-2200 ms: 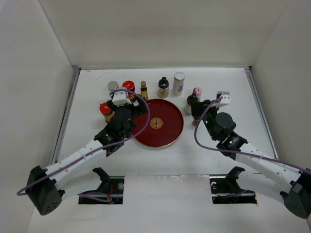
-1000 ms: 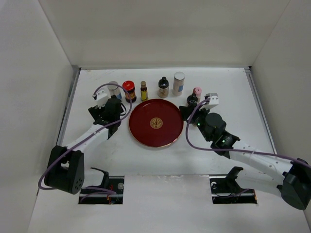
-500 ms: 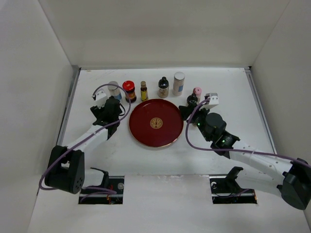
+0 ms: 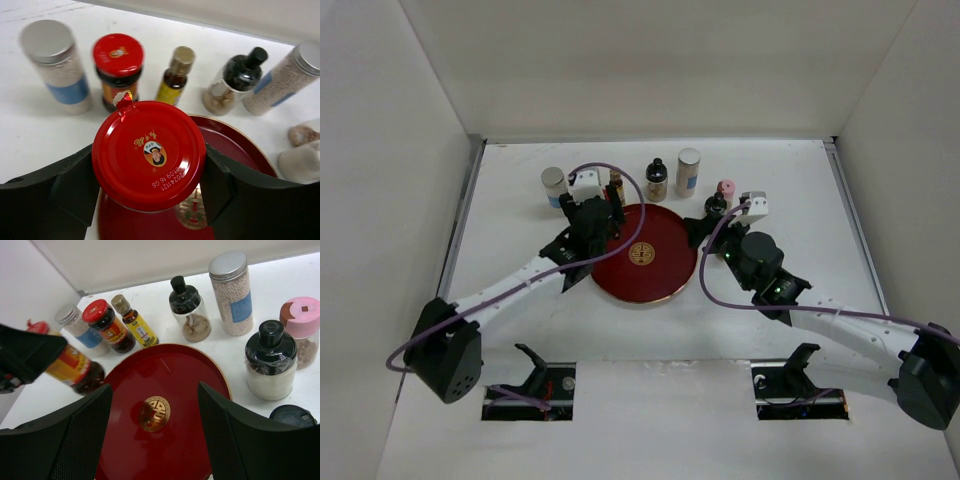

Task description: Organize the condiment bottles

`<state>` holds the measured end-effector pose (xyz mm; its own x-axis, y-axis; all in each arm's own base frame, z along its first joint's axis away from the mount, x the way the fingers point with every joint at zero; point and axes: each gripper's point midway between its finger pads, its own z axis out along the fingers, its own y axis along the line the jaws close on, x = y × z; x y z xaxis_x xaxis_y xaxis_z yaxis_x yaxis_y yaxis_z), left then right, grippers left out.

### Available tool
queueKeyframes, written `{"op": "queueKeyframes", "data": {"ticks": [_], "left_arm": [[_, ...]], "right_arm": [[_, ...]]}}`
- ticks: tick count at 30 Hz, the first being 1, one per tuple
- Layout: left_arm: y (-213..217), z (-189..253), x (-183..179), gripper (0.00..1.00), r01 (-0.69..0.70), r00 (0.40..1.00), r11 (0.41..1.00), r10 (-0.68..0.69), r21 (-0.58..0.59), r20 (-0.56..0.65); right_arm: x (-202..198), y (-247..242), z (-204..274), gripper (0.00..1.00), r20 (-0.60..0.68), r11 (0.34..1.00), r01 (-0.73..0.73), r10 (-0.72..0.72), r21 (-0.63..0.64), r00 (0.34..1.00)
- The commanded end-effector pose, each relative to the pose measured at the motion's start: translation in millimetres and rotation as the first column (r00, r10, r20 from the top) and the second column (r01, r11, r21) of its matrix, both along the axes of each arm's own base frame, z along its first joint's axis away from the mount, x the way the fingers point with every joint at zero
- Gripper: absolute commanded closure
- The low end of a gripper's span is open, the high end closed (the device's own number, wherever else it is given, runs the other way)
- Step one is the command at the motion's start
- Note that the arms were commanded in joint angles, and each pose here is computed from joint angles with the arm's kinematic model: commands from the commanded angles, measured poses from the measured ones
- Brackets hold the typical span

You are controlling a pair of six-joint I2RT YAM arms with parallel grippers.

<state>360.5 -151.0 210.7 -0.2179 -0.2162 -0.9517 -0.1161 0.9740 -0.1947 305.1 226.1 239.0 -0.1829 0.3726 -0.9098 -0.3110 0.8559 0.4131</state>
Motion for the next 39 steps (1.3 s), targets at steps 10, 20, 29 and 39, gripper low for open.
{"op": "queueKeyframes", "data": {"ticks": [10, 20, 29, 39], "left_arm": [[-79.7, 15.7, 74.0, 0.54, 0.133, 0.984, 0.988, -0.122, -0.082, 0.128], [-82.2, -17.0, 84.9, 0.47, 0.106, 0.99, 0.994, -0.103, -0.026, 0.1], [-76.6, -8.8, 74.4, 0.07, 0.112, 0.985, 0.993, -0.106, -0.037, 0.139], [-52.7, 41.7, 19.8, 0.03, 0.154, 0.948, 0.979, -0.108, -0.135, 0.301]], "right_arm": [[-0.4, -0.8, 14.4, 0.25, 0.043, 0.999, 0.002, -0.004, 0.044, 0.999], [3.1, -8.4, 13.3, 0.26, 0.042, 0.998, 0.028, -0.03, 0.054, 0.999], [18.8, -38.9, 2.3, 0.47, 0.015, 0.988, 0.148, -0.149, 0.043, 0.989], [46.3, -72.3, -20.3, 0.34, -0.091, 0.956, 0.287, -0.292, -0.061, 0.952]]}}
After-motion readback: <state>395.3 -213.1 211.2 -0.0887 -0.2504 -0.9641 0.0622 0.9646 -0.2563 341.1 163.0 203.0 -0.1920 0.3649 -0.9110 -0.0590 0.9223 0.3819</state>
